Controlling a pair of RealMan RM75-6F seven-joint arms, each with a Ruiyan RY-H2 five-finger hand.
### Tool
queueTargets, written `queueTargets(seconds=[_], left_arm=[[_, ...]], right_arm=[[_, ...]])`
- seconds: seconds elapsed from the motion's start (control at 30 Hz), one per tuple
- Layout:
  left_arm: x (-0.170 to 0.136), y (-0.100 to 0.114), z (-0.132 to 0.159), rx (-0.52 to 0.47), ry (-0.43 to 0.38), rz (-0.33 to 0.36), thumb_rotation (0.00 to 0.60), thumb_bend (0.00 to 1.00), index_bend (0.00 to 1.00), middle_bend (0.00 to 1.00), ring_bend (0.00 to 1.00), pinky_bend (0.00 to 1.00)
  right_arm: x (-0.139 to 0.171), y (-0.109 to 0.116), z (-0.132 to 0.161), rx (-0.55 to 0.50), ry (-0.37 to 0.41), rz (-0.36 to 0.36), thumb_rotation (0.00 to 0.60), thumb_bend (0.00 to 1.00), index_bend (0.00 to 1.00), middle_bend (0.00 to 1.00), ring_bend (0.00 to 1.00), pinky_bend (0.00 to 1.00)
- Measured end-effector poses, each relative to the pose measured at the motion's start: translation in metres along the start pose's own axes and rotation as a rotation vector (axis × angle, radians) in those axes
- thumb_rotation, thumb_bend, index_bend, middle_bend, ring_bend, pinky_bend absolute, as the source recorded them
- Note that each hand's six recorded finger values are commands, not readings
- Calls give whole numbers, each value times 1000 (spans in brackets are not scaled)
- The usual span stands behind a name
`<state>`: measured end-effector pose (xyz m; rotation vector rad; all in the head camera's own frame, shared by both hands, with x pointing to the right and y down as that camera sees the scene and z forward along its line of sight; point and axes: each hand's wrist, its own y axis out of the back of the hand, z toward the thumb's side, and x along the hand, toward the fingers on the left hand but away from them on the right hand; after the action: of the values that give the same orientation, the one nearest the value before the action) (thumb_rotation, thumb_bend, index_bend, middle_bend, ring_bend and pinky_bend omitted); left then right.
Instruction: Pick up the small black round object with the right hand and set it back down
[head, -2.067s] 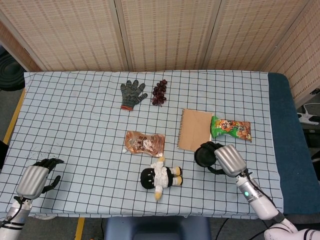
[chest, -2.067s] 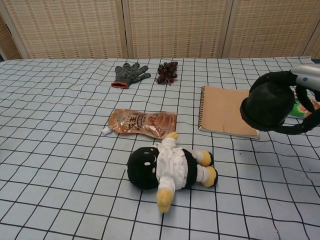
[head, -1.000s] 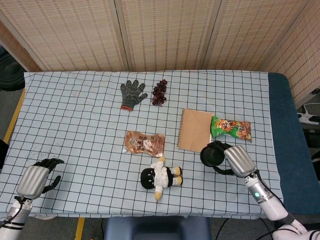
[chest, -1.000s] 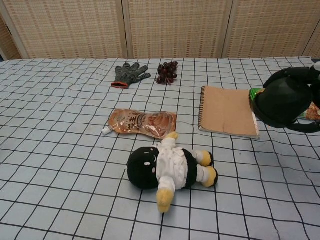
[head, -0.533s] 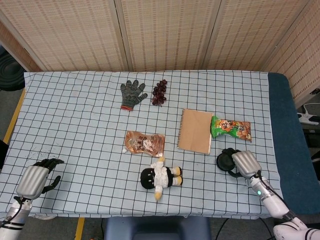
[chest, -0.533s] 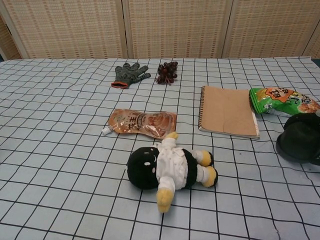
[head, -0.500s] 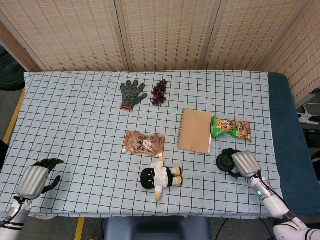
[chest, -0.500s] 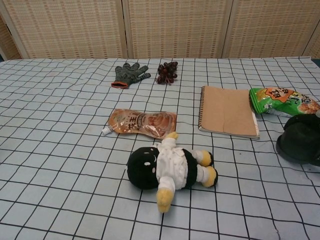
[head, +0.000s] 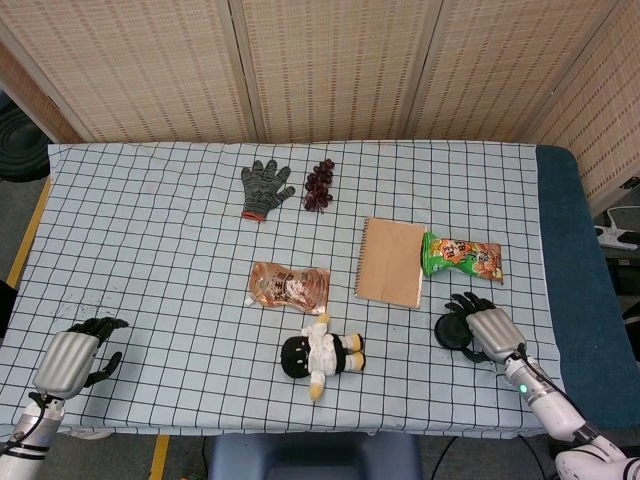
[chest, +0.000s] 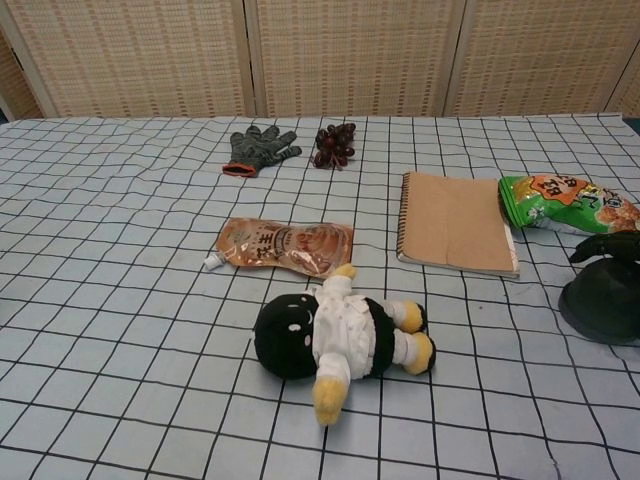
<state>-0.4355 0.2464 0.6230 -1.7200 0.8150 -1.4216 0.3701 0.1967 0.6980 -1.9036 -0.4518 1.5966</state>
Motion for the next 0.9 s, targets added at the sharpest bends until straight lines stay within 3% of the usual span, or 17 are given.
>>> queueTargets(seconds=[0.23,0.53,0.6,0.73,0.9], left_arm=[[0,0,0,0,0,-1,600,388,291,334,326,492],[0,-1,-1,-1,2,-6,600,388,292,335,329,492],[1,-1,-1,0,2,-7,600,388,291,335,329,492],[1,-1,0,4,-1,-6,600,388,292,334,329,492],[1,-1,0,2,1,-5,600,389,292,335,329,492]], right_arm=[[1,3,4,-14,7,0,600,160,20,0,0,91],[7,5,8,-46,8,-7,600,161,97,3,0,98],[7,5,8,-47,6,-18,600,161,139,56,0,155],[7,8,9,-53,0,-64,600,161,255,221,94,420],[6,9,7,-53,-2,-105,600,161,396,339,222,476]])
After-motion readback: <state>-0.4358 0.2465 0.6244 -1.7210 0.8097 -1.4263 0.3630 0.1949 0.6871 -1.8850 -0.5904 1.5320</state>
